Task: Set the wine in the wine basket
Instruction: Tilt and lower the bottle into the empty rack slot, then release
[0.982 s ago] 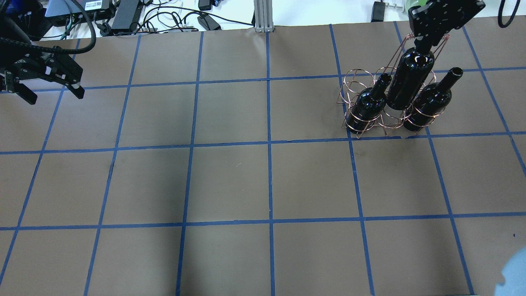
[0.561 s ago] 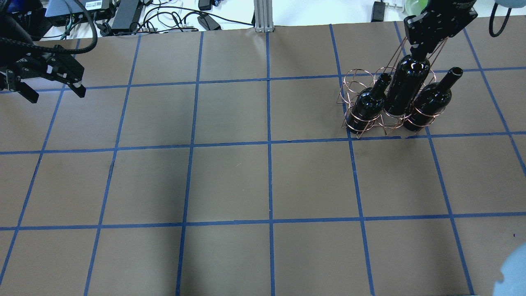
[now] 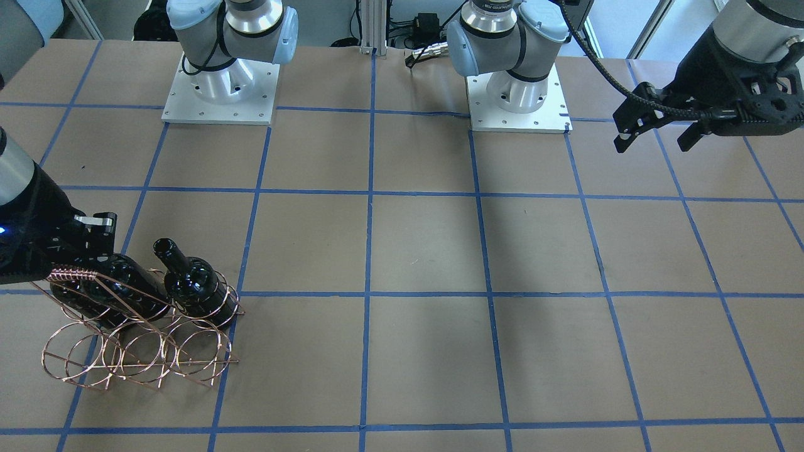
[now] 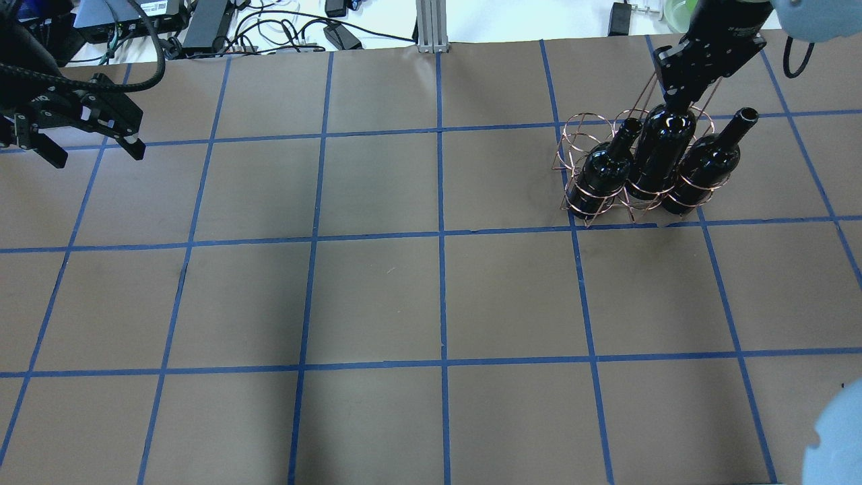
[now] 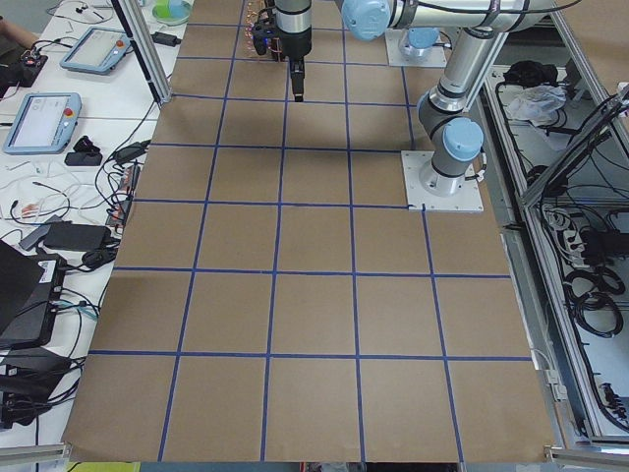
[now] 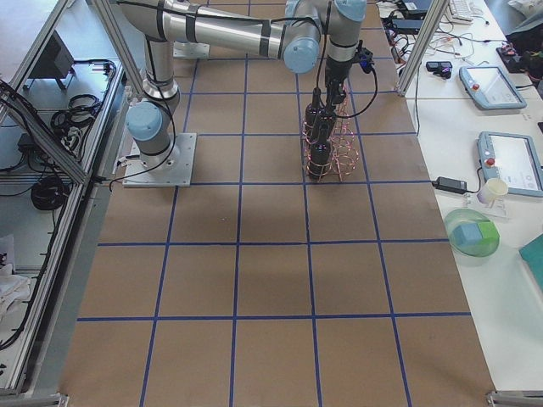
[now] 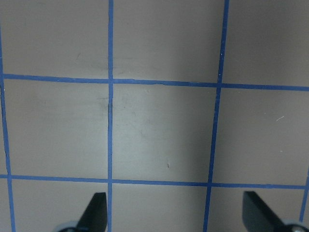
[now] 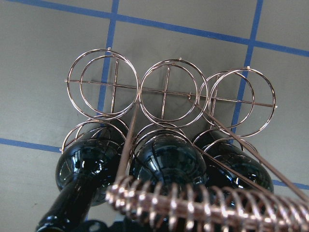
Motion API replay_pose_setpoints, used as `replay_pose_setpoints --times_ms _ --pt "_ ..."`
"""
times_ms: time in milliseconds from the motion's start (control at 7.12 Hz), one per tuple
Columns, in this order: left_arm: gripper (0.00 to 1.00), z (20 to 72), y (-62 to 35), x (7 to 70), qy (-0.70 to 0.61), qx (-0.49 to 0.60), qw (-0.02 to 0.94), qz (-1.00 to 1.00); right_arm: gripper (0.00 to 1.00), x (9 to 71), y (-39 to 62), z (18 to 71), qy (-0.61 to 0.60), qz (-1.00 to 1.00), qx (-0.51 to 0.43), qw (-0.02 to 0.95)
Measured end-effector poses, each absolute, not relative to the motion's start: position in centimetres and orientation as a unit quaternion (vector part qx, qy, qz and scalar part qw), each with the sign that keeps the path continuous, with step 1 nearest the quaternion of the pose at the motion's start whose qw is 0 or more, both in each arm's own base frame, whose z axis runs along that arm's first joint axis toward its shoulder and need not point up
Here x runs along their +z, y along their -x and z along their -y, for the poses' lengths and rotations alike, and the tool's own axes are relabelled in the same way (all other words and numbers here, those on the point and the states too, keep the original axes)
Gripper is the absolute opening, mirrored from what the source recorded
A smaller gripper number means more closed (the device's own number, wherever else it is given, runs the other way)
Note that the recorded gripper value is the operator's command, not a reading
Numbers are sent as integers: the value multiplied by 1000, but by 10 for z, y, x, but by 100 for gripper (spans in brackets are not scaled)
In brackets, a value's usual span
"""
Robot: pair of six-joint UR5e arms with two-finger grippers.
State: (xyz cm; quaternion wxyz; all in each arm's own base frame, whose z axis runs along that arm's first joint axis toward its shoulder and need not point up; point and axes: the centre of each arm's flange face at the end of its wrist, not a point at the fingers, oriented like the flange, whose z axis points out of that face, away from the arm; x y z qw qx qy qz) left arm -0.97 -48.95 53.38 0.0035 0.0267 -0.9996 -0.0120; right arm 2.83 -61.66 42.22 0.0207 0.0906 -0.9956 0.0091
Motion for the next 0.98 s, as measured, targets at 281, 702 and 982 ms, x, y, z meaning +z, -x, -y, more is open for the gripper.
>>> replay_pose_setpoints --times_ms 281,702,982 --pt "100 489 16 535 -28 -9 6 1000 99 405 -28 614 -91 996 9 22" --pt "100 496 69 540 -54 29 1 998 100 409 -27 610 -90 995 12 26" --pt "100 492 101 543 -40 40 3 998 100 438 -32 595 -91 995 30 29"
